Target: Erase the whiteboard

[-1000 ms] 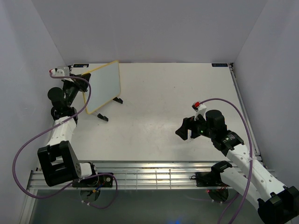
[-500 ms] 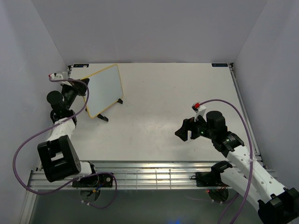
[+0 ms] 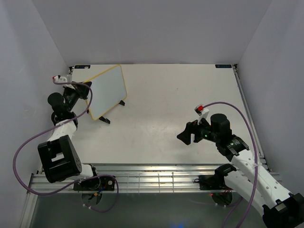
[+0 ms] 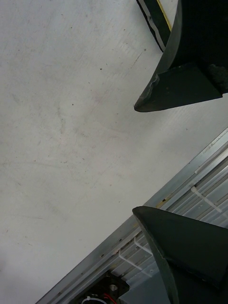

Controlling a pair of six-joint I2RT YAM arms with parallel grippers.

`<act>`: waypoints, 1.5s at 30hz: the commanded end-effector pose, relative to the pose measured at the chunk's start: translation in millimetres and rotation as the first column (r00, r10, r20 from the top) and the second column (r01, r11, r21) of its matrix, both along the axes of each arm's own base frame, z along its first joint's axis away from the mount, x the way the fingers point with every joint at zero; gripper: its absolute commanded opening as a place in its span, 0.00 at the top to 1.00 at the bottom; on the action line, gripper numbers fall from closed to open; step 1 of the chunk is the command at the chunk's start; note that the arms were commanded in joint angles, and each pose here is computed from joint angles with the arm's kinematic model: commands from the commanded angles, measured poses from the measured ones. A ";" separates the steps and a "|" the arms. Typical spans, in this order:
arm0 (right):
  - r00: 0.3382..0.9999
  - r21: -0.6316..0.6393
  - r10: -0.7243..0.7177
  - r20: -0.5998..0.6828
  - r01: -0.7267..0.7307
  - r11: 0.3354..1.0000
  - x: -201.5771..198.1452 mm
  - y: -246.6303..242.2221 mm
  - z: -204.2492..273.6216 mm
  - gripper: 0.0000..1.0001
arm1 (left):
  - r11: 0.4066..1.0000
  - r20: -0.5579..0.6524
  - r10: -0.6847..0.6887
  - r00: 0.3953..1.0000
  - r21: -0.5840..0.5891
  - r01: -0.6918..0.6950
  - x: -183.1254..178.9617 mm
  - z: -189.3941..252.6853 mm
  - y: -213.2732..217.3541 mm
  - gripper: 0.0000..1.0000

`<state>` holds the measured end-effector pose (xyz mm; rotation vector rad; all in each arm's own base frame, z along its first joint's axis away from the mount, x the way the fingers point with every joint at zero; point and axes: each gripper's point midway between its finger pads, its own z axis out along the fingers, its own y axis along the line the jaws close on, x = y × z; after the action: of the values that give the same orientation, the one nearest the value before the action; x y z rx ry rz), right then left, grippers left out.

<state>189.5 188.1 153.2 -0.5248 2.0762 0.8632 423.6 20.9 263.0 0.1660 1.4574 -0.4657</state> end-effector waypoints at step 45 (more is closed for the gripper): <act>0.993 0.052 0.074 0.092 -0.079 0.995 -5.9 13.0 21.1 0.14 | 0.867 -0.079 0.314 0.946 0.431 -0.251 -44.9 -126.9 89.3 1.00</act>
<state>179.5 195.5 162.7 -0.5754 2.0302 0.9113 387.1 64.6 189.9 0.3043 1.4949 -0.1354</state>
